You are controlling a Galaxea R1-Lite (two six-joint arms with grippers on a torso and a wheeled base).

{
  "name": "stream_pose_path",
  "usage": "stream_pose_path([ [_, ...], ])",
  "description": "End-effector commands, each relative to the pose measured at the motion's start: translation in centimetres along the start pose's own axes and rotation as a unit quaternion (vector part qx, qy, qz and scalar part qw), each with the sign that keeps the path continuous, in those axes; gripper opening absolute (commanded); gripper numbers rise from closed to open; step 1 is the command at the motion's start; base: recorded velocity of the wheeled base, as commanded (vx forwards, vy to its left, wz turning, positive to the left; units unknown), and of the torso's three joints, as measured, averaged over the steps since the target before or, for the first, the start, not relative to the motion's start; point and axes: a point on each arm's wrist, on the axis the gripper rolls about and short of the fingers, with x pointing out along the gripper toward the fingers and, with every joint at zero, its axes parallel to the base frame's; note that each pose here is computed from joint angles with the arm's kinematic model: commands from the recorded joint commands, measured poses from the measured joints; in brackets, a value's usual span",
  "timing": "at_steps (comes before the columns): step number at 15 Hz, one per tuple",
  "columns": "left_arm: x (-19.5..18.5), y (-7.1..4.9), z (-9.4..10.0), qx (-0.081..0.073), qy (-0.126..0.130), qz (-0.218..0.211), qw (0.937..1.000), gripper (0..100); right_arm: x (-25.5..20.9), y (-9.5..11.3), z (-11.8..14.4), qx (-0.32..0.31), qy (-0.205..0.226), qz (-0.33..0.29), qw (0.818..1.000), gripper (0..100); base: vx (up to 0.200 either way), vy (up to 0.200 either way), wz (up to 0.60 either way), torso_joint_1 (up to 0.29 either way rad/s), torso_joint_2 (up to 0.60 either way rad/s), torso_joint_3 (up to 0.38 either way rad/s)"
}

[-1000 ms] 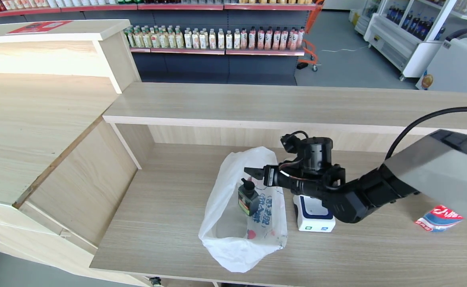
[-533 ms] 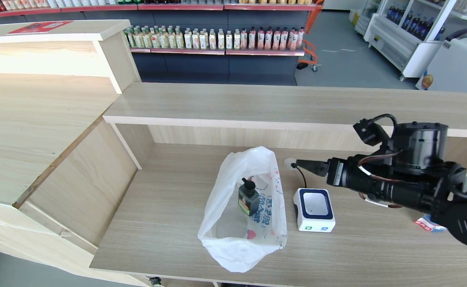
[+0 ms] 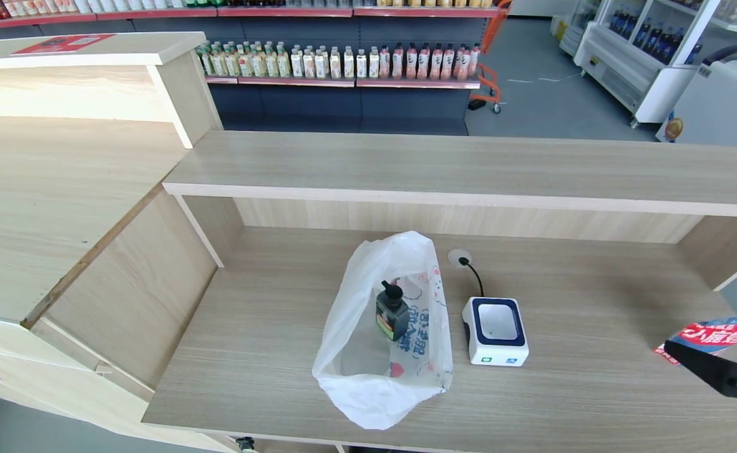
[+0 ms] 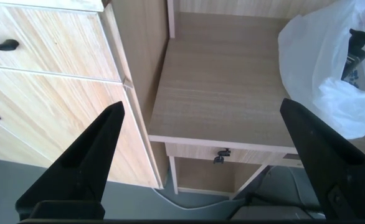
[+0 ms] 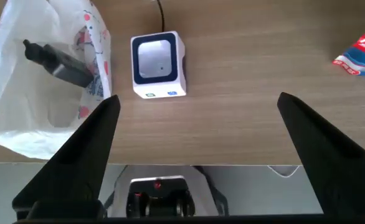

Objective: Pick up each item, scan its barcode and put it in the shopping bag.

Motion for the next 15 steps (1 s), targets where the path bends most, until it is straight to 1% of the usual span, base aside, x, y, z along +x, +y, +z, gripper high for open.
stream_pose_path([
  [1,0.0,0.0,0.0,0.000,0.000,0.000,1.0000,100,-6.5,-1.5,-4.3,0.004,-0.041,-0.047,0.998,100,0.000,0.000,0.00,0.000,0.00,0.000],
  [4,0.0,0.0,0.0,-0.001,0.000,0.000,1.0000,100,-8.5,-2.3,-6.9,0.000,-0.040,-0.082,0.996,100,0.000,0.000,0.00,0.000,0.00,0.000],
  [6,0.0,0.0,0.0,-0.002,0.000,0.000,1.0000,100,-9.3,-2.4,-8.1,0.006,-0.051,-0.102,0.993,100,0.000,0.000,0.00,0.000,0.00,0.000],
  [7,0.0,0.0,0.0,0.001,0.000,0.001,1.0000,100,-9.5,-2.5,-8.8,0.011,-0.058,-0.115,0.992,100,0.000,0.000,0.00,0.000,0.00,0.000],
  [9,0.0,0.0,0.0,0.001,0.000,0.001,1.0000,100,-9.4,-2.6,-10.7,0.022,-0.073,-0.143,0.987,100,0.000,-0.200,0.00,0.000,0.00,0.005],
  [10,0.0,0.0,0.0,0.001,0.000,0.001,1.0000,100,-9.4,-2.6,-11.4,0.025,-0.072,-0.156,0.985,100,0.000,-0.200,0.00,-0.007,-0.01,0.002],
  [11,0.0,0.0,0.0,0.001,0.000,0.001,1.0000,100,-9.4,-2.6,-11.4,0.024,-0.064,-0.159,0.985,100,0.000,-0.200,0.00,-0.002,-0.01,-0.007],
  [13,0.0,0.0,0.0,0.001,0.000,0.001,1.0000,100,-9.4,-2.6,-11.5,0.025,-0.066,-0.158,0.985,100,0.000,-0.200,0.00,0.014,0.00,-0.002],
  [15,0.0,0.0,0.0,0.000,0.000,0.001,1.0000,100,-9.4,-2.6,-11.5,0.028,-0.067,-0.158,0.985,100,0.000,0.000,0.00,0.000,0.00,0.000],
])
